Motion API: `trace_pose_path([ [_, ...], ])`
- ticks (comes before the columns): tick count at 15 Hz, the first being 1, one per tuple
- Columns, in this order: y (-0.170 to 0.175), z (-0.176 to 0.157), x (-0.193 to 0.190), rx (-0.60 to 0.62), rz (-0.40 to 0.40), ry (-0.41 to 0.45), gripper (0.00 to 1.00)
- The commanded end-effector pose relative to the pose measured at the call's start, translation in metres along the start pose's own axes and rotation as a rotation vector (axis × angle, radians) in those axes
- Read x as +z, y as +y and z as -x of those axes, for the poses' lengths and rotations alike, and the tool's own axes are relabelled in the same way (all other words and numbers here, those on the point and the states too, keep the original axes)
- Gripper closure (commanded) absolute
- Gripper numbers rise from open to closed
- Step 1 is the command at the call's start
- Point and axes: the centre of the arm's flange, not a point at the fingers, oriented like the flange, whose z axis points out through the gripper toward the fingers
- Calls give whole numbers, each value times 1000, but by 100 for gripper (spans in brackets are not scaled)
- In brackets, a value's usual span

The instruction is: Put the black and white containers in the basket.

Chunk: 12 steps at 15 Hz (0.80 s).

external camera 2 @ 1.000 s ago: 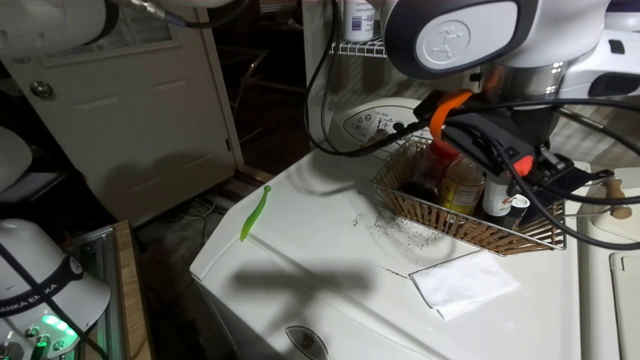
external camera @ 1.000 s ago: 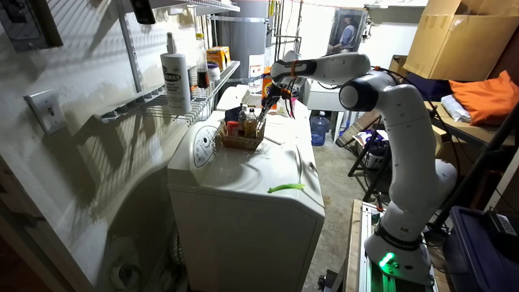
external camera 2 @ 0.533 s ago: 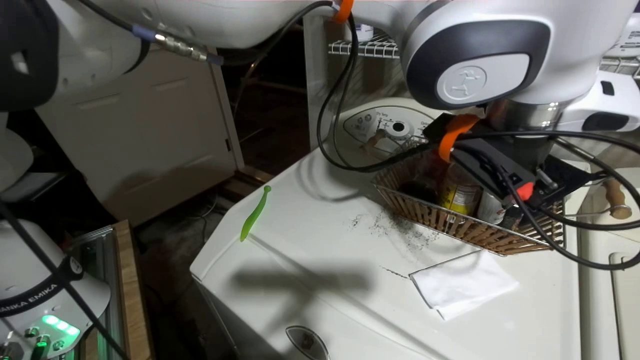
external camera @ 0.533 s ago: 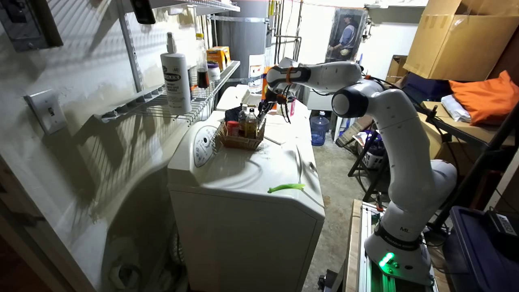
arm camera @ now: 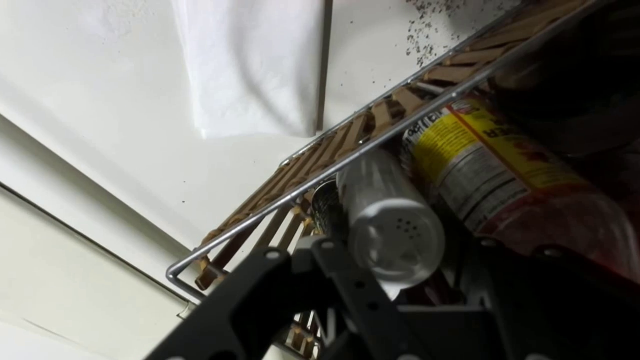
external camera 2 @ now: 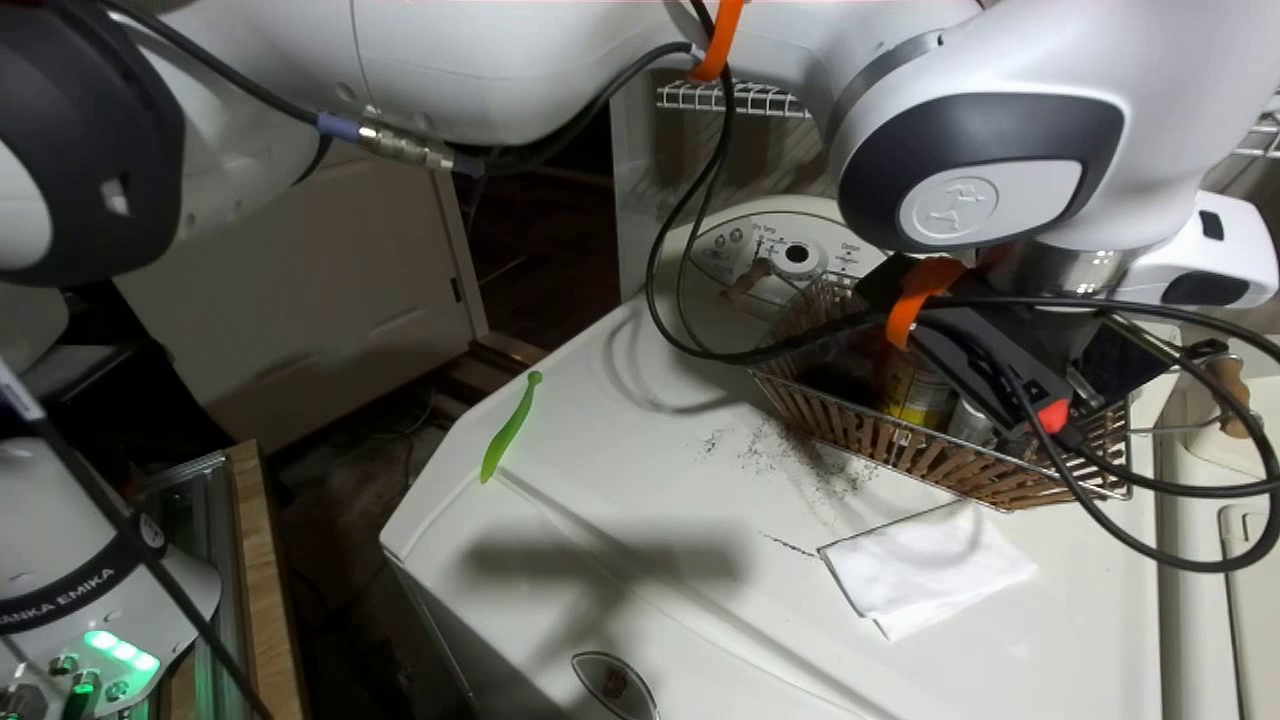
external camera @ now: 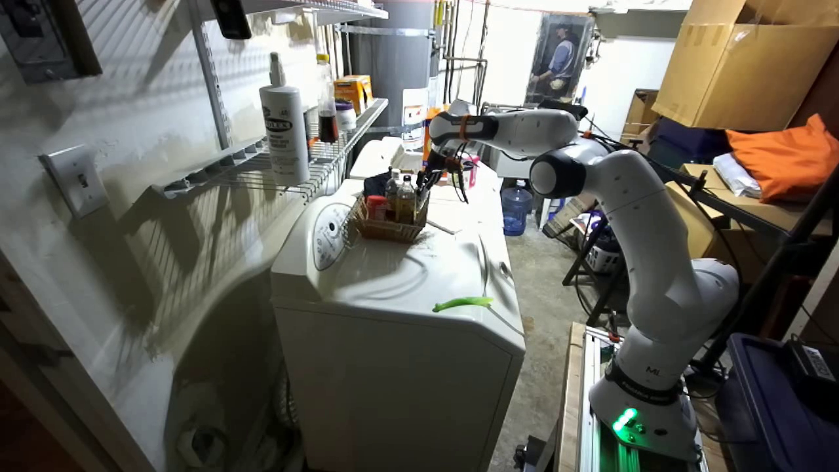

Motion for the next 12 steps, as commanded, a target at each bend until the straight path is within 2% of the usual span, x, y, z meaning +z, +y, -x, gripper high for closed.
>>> trace_pose_path([
  [1,6,-20,0,-9,-13,-8,29],
  [5,2,-21,-4,-18,-7,-8,2],
  [8,-5,-19,-15,-21,12,-27,0],
  [10,-10,-12,-26,-14,59,-65,0],
  [12,-7,-8,-40,25,129,-65,0],
])
